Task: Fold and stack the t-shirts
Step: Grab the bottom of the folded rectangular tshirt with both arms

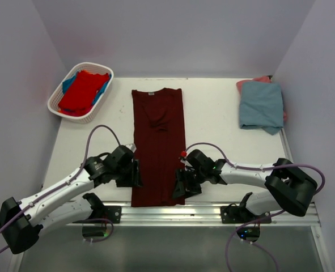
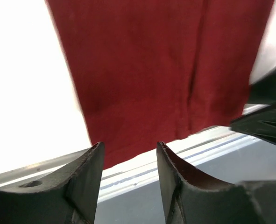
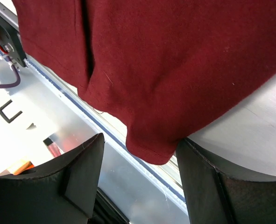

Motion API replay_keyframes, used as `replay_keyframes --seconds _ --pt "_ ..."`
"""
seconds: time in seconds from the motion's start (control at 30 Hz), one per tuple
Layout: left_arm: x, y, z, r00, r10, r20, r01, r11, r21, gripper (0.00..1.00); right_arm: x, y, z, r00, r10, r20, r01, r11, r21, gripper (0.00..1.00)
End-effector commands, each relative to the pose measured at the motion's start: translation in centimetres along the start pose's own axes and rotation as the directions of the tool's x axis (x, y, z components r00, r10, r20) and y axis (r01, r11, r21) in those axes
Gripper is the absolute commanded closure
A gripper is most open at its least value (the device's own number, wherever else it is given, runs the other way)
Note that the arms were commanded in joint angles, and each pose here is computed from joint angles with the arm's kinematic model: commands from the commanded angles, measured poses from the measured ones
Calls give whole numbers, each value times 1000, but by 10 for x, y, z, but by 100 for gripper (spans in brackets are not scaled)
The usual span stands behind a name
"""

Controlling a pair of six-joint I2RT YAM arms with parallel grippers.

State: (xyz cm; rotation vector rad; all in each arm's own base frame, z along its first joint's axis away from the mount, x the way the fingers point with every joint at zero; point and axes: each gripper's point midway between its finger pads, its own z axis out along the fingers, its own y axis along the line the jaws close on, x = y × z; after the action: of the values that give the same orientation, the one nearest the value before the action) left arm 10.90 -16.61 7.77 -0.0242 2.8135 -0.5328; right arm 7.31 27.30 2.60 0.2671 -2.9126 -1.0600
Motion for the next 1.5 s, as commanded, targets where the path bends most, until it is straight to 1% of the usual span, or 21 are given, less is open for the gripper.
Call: replay_keyframes --seconds 0.0,0.07,0.13,0.3,0.4,0.5,0.7,0.73,0.83,0.87,0.93,0.97,1.03,1.07,1.1,1.13,1.2,1.3,1.37,1.4,1.47 --pt "33 23 9 992 -56 -112 44 994 -103 49 4 -21 7 1000 1 -8 0 996 84 33" --pt "34 22 7 993 -38 -108 25 993 -118 49 3 -20 7 1000 -5 -9 6 996 88 34" --pt "40 21 8 992 -21 -127 4 991 -131 50 4 -21 6 1000 -4 -12 5 996 92 34" --pt "62 32 21 975 24 -220 -74 973 -220 50 3 -25 0 1000 -17 10 16 993 114 38" --pt "64 23 28 976 21 -215 -59 983 -171 50 3 -25 -2 1000 -18 19 16 993 116 45" --pt "64 23 29 977 15 -214 -53 984 -173 51 5 -27 -3 1000 -14 24 11 993 117 50" --pt "65 22 35 978 6 -210 -43 984 -171 53 4 -27 -6 999 -22 38 17 993 119 57" --pt "65 19 39 978 9 -208 -42 987 -153 53 5 -29 -6 999 -23 36 18 992 124 59" --pt "74 24 45 970 1 -243 -42 985 -165 58 5 -29 -7 999 -23 36 18 992 128 65" --pt "75 24 44 969 -1 -245 -41 985 -167 62 5 -29 -7 999 -25 39 19 992 127 68" --pt "74 25 41 972 -3 -237 -39 985 -170 67 4 -29 -8 999 -25 45 20 992 127 73" --pt "71 23 39 975 -1 -222 -36 986 -161 73 4 -28 -9 999 -25 48 19 992 126 79" --pt "70 22 37 977 -6 -214 -28 987 -158 80 5 -29 -9 999 -23 49 17 992 128 85" --pt "70 22 36 977 -7 -211 -26 987 -157 87 6 -30 -9 999 -24 47 18 991 129 90" --pt "70 22 36 978 -11 -209 -22 988 -155 92 5 -30 -9 999 -21 49 15 991 130 94" --pt "70 22 35 978 -13 -208 -20 987 -157 100 6 -30 -9 999 -23 48 16 991 129 96" --pt "66 16 35 981 -11 -194 -16 990 -138 100 5 -29 -11 998 -27 52 20 992 126 100" --pt "55 1 31 989 3 -146 -15 997 -81 100 3 -24 -15 997 -42 62 34 993 117 100" --pt "39 -13 25 997 14 -76 -17 999 -30 100 -1 -18 -18 995 -63 81 54 993 105 100" --pt "35 -18 24 998 18 -59 -19 1000 -12 100 -3 -15 -21 993 -73 93 64 993 99 100" --pt "20 -26 21 1000 16 22 -17 1000 20 100 -13 -7 -28 986 -107 131 95 991 99 100"
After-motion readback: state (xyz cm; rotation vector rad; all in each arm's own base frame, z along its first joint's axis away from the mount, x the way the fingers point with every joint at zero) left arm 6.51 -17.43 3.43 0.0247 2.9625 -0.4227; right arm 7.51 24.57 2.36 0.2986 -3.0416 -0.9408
